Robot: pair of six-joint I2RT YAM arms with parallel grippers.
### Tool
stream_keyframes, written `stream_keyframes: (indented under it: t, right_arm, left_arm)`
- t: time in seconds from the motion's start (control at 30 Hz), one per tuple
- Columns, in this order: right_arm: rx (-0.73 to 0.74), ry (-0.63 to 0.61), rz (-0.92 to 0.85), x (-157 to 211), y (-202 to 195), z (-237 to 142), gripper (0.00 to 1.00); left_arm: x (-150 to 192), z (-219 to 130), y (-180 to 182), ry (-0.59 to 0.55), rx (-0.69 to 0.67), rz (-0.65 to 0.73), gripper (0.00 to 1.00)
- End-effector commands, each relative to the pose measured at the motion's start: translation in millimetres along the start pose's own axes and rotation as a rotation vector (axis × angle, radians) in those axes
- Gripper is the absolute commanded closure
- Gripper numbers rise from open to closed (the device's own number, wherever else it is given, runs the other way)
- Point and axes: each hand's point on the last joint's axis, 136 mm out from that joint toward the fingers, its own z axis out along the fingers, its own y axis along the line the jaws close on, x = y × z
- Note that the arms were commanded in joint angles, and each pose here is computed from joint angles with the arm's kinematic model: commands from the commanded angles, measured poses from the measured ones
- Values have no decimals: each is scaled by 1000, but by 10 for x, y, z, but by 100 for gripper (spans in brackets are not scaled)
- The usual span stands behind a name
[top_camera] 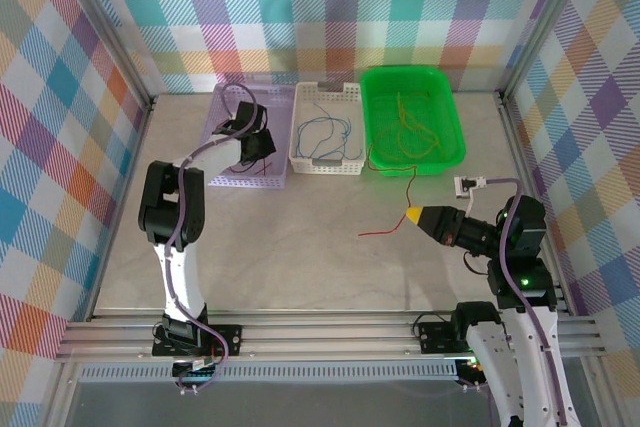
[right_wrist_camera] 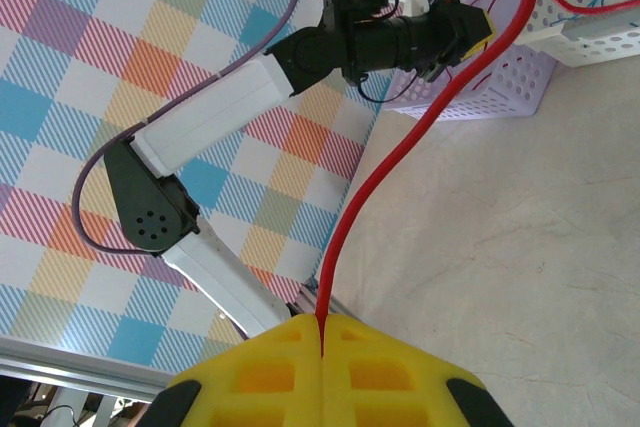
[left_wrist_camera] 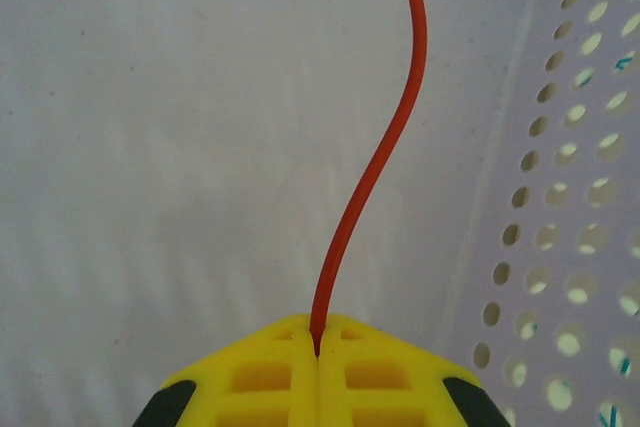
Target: Untangle the cables
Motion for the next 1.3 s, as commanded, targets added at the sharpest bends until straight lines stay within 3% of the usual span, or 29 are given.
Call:
stream_keyframes:
  t: [0.0,0.47,0.77,1.03,1.27]
  right_arm:
    - [-24,15,-21,45,82,-16,100]
    - [-23,19,-16,52,61,-3,100]
    - [-15,18,-9,51,41,1,100]
    - [-4,20,5,41,22,7,100]
    - [16,22,18,-39,28,32,100]
  left_arm:
    - [-48,90,71,12,-32,-26,99]
    - [-179,26,-98,14,16,-14,78]
    - [-415,-283,-210,-28,39,11,50]
    - [-670,-800,-366,-96,104,23,30]
    - [-771,-1443,-390,-163,152,26,20]
